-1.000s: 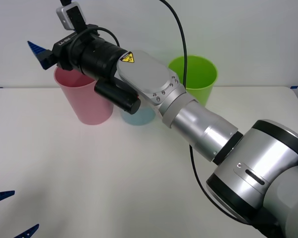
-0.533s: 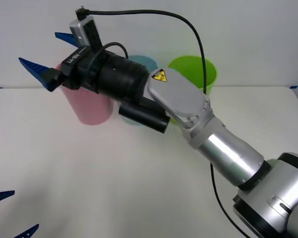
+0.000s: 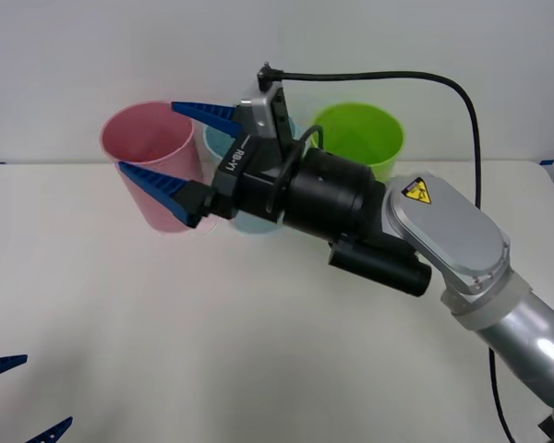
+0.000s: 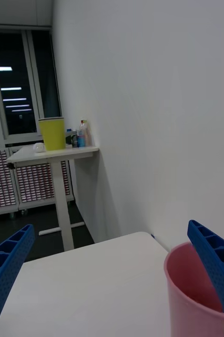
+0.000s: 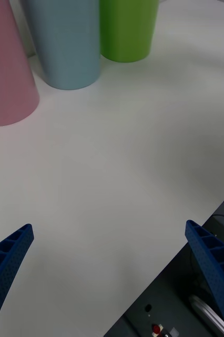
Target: Put cans in the blue bin and PET bottles in the pink bin and trash in the green bin.
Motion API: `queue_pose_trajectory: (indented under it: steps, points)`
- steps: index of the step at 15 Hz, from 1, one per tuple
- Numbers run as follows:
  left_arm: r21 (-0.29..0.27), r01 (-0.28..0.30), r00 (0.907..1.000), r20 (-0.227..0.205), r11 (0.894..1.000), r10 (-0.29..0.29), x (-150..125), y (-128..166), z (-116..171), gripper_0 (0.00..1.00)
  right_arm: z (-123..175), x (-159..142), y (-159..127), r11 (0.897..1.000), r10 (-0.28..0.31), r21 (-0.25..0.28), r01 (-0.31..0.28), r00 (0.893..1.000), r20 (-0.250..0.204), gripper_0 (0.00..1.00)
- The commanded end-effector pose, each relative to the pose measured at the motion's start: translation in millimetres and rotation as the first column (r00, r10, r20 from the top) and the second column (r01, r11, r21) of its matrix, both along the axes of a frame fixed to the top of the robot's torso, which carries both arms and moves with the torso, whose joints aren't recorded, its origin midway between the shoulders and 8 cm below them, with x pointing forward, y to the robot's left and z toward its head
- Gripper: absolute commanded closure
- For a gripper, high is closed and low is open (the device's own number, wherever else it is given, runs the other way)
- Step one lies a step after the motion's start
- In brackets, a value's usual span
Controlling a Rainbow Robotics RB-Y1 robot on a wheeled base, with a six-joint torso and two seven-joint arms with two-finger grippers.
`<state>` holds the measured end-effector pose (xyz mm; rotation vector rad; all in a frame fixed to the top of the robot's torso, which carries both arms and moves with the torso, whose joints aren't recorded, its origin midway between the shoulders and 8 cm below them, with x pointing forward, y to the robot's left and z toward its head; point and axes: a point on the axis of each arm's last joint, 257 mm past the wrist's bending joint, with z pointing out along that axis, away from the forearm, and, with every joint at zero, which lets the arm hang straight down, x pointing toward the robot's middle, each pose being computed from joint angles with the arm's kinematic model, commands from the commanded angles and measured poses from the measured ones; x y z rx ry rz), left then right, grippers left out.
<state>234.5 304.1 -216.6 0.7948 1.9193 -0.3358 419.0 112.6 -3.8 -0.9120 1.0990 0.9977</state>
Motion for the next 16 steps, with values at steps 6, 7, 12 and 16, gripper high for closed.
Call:
queue_pose_trajectory:
  steps: [6, 7, 12, 16]
  points:
    - [0.000, 0.000, 1.0000, 0.000, 1.000, 0.000, 0, 0, 0, 0.00, -79, -22, -94, 0.993, 0.005, -0.120, -0.014, 0.997, -0.071, 0.00]
    - [0.000, 0.000, 1.0000, 0.000, 1.000, 0.000, 0, 0, 0, 0.00, -86, -26, -105, 0.991, 0.014, -0.133, -0.024, 0.997, -0.076, 0.00]
    - [0.000, 0.000, 1.0000, 0.000, 1.000, 0.000, 0, 0, 0, 0.00, -118, -58, -160, 0.974, 0.069, -0.207, -0.090, 0.992, -0.106, 0.00]
    - [0.000, 0.000, 1.0000, 0.000, 1.000, 0.000, 0, 0, 0, 0.00, -134, -81, -190, 0.958, 0.108, -0.255, -0.135, 0.987, -0.115, 0.00]
